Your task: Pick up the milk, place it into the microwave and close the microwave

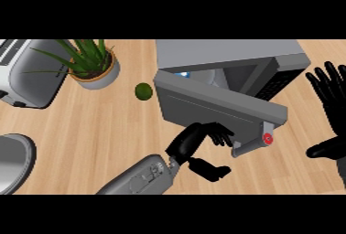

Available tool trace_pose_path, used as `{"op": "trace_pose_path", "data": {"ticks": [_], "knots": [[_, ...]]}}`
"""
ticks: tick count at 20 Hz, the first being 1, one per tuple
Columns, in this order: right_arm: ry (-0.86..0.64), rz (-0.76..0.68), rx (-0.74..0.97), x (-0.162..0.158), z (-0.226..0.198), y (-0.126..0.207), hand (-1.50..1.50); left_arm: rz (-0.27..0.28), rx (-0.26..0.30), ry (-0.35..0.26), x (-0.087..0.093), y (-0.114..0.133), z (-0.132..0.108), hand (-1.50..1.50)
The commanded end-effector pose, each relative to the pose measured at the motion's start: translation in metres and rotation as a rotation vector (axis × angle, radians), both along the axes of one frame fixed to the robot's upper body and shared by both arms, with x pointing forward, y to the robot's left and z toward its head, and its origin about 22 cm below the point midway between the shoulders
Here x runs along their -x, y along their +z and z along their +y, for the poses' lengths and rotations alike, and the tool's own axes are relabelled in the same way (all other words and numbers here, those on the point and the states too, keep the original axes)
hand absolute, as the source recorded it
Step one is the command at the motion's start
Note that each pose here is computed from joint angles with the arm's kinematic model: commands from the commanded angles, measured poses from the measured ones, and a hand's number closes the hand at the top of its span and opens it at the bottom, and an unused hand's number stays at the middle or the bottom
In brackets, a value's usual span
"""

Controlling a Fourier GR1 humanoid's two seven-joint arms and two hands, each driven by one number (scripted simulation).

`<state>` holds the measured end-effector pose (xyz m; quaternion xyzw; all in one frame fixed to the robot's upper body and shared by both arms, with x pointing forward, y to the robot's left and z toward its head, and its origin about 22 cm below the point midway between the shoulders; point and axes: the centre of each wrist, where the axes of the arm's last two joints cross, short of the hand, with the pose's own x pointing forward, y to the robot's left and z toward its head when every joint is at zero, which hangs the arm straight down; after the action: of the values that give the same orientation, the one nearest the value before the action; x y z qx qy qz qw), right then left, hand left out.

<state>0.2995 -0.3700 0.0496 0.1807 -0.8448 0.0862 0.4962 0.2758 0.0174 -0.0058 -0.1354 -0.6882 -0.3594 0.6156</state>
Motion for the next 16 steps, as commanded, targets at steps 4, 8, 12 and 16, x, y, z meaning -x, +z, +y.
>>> {"op": "trace_pose_path", "data": {"ticks": [4,8,12,16], "knots": [[0.164,-0.104,0.006,-0.019,0.015,0.039,-1.50,-0.049,0.183,0.039,-0.023,0.035,-0.015,1.50],[0.219,-0.120,0.002,-0.025,0.026,0.050,-1.50,-0.087,0.228,0.055,-0.034,0.049,-0.020,1.50],[0.231,-0.138,0.013,-0.029,0.031,0.065,-1.50,-0.093,0.244,0.088,-0.052,0.065,-0.024,1.50],[0.266,-0.143,0.007,-0.032,0.029,0.073,-1.50,-0.116,0.253,0.120,-0.065,0.080,-0.028,1.50]]}}
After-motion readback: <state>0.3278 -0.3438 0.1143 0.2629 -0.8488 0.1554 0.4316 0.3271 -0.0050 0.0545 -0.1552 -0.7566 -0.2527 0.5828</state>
